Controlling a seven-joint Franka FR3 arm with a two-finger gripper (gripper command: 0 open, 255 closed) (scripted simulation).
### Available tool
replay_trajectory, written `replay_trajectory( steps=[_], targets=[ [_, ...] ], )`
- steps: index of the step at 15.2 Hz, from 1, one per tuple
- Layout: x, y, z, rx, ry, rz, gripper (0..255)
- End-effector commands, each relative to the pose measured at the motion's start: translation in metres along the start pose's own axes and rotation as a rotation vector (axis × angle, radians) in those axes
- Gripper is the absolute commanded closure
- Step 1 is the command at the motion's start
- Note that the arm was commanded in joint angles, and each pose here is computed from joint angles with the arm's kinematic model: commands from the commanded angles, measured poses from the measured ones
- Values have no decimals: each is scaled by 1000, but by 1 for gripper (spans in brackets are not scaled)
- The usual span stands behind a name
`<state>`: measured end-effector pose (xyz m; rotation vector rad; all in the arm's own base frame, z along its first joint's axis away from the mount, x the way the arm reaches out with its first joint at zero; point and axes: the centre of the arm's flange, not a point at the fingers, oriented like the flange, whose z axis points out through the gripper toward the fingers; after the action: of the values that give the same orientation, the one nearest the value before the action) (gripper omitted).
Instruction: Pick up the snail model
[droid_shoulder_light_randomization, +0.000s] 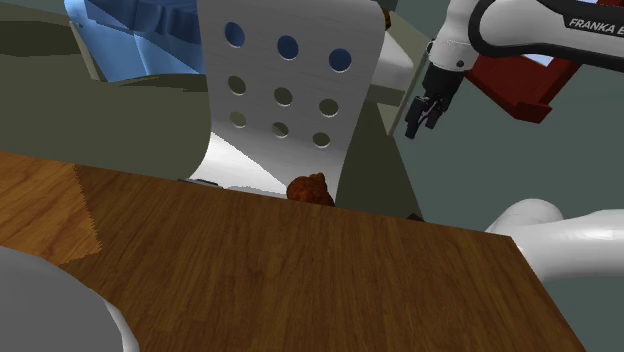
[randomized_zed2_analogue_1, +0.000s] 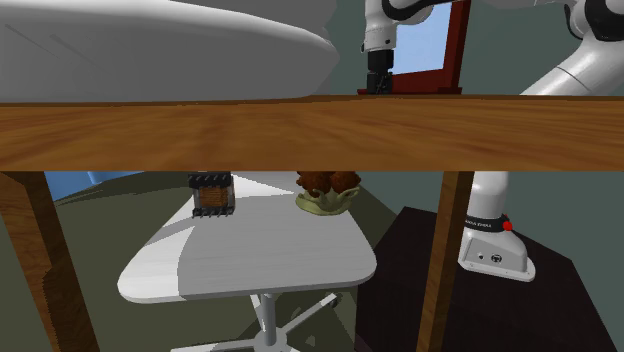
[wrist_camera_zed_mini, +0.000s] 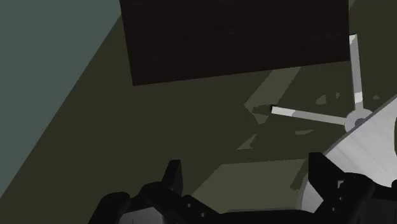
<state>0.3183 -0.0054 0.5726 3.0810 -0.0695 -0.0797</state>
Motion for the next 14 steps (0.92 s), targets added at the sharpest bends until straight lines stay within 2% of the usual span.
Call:
replay_trajectory(
  steps=[1,14],
  targets=[
    [0,0,0,0,0,0,0],
    [-17,-165,33,15,-6,-146,0]
  ],
)
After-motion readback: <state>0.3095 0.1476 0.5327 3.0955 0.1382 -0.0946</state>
